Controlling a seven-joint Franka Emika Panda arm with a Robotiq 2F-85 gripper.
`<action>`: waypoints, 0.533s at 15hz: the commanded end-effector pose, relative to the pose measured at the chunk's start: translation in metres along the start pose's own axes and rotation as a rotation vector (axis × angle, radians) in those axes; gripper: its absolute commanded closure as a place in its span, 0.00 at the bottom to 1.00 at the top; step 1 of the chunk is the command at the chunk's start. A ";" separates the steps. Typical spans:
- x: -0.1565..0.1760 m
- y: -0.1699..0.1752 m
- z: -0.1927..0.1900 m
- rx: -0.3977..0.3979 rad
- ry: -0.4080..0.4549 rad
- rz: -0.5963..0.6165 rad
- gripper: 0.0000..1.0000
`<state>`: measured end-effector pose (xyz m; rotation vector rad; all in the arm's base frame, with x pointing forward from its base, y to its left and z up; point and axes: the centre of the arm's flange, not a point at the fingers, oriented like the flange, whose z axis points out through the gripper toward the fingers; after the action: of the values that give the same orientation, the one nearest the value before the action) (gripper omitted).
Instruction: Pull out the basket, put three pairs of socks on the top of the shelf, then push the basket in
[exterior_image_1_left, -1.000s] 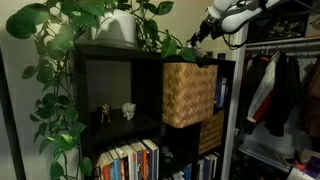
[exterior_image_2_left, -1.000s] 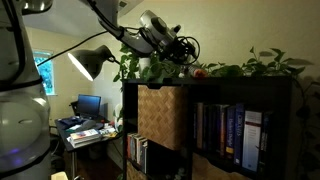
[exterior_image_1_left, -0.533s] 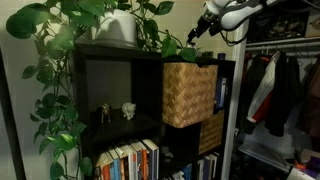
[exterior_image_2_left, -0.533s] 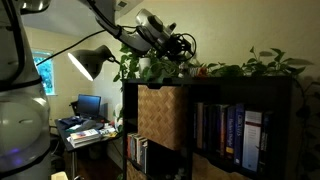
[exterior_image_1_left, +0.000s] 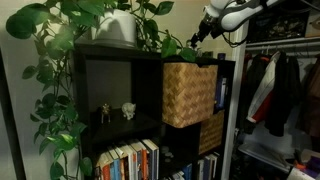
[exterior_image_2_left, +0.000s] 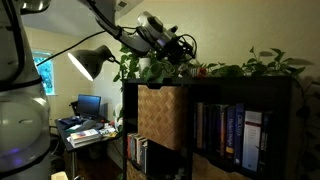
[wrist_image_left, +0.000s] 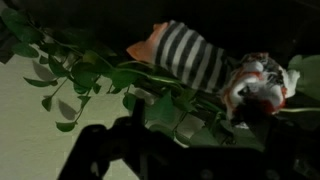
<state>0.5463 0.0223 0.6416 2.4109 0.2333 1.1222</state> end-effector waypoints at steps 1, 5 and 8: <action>-0.027 -0.004 -0.003 -0.038 -0.085 -0.008 0.00; -0.033 0.001 -0.012 -0.066 -0.144 -0.001 0.00; -0.027 0.010 -0.026 -0.091 -0.150 0.017 0.00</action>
<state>0.5324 0.0107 0.6285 2.4317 0.1674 0.9455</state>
